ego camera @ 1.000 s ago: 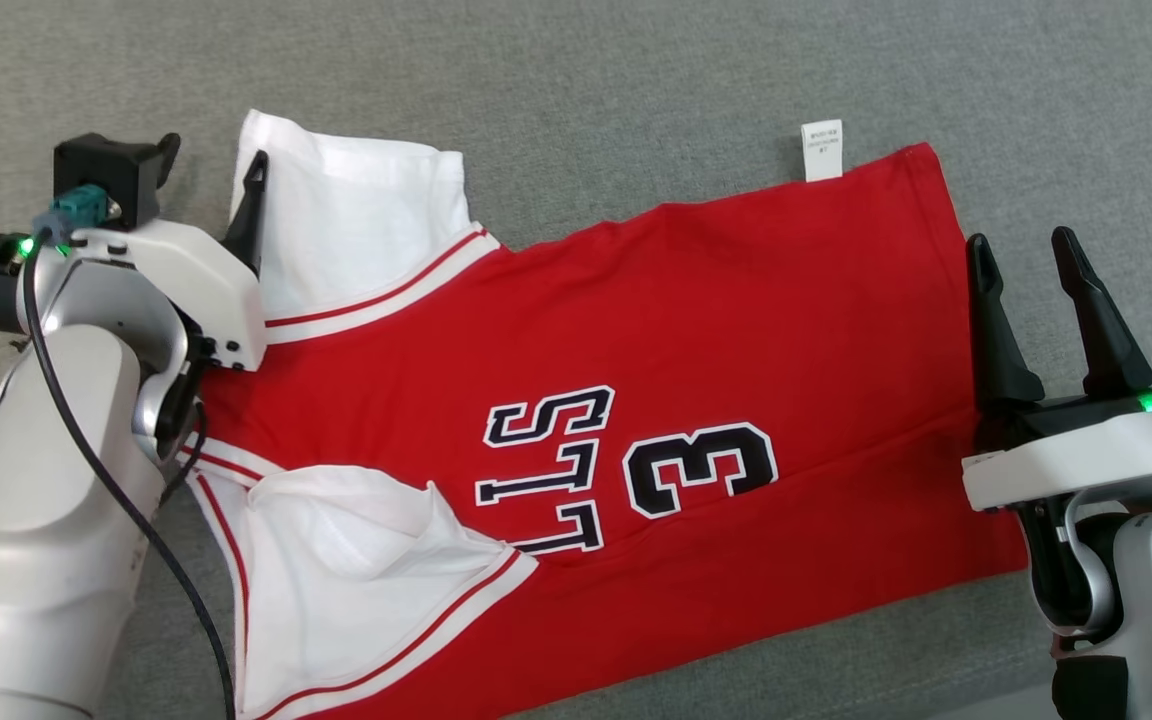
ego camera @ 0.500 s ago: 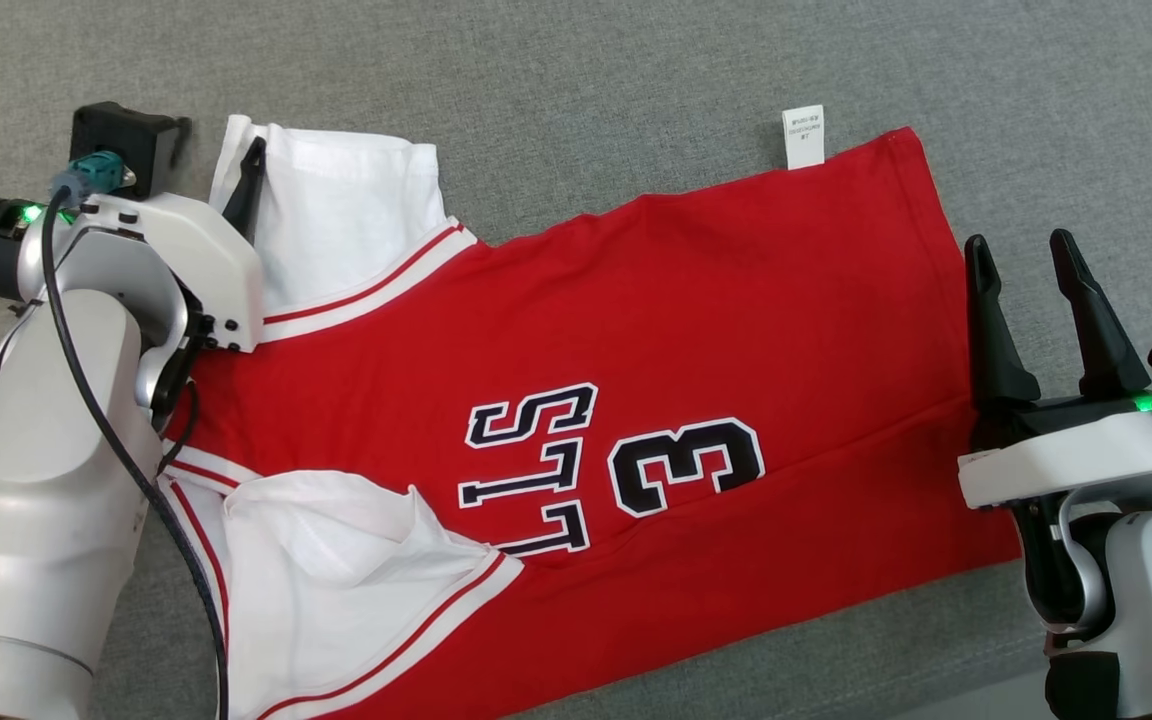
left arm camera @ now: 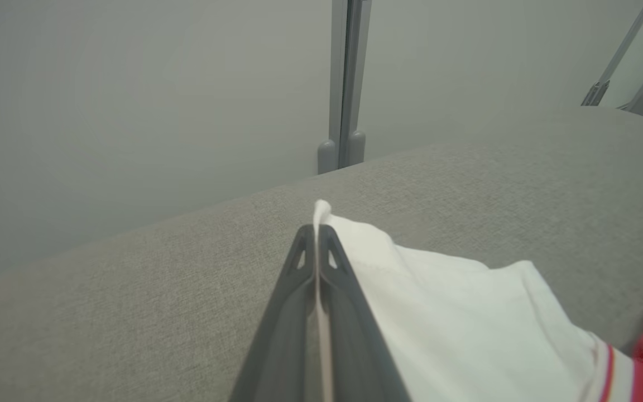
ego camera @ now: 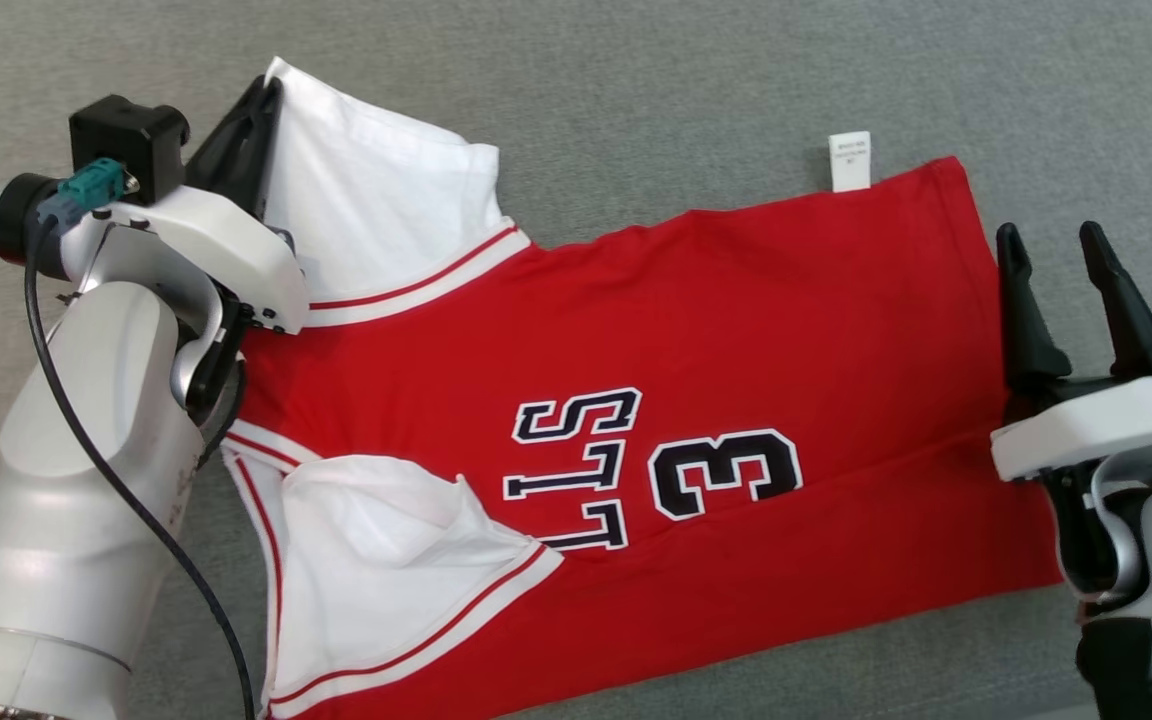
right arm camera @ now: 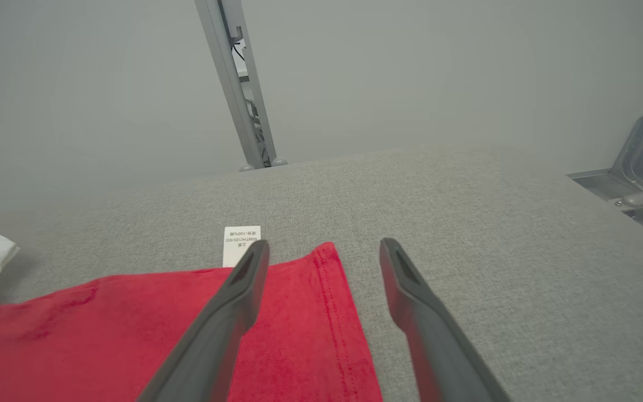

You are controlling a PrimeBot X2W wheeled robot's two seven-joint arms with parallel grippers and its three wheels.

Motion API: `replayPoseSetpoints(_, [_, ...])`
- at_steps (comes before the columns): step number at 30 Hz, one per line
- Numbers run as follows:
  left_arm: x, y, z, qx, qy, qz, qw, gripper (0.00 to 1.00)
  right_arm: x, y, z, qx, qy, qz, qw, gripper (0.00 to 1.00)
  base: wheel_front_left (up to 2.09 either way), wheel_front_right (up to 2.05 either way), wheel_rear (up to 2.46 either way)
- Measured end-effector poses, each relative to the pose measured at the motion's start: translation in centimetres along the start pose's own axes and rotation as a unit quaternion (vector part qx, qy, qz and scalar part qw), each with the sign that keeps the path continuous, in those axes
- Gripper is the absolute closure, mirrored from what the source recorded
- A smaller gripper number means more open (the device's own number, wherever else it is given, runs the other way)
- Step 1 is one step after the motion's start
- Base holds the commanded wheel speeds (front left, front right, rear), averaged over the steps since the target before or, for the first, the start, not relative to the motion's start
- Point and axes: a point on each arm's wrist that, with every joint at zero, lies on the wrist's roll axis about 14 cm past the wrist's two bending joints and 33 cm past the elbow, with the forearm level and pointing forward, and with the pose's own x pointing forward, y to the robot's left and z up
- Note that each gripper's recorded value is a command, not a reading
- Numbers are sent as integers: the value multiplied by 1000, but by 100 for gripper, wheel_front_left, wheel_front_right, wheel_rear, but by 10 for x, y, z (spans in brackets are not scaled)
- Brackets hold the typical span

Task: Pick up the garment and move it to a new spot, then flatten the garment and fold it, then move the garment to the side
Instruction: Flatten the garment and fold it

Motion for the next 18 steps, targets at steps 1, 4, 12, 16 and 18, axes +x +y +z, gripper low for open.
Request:
replayPoseSetpoints(1, [-3, 0, 3, -2, -8, -2, 1000, 100, 3, -1, -2, 4, 9, 0, 1000, 0, 0, 0, 0])
replayPoseSetpoints(4, [-14, 4, 10, -1, -22, -1, 1000, 100, 16, -6, -2, 7, 25, 0, 1000, 0, 0, 0, 0])
replayPoseSetpoints(12, [-34, 0, 21, -7, -52, -10, 999, 100, 47, -20, -28, -19, 98, 8, 995, 0, 0, 0, 0])
replayPoseSetpoints(16, [-40, -5, 21, -9, -55, -12, 998, 100, 59, -22, -42, -24, 128, 13, 991, 0, 0, 0, 0])
replayPoseSetpoints(18, [-42, -8, 18, -12, -55, -14, 998, 100, 64, -19, -50, -29, 144, 20, 989, 0, 0, 0, 0])
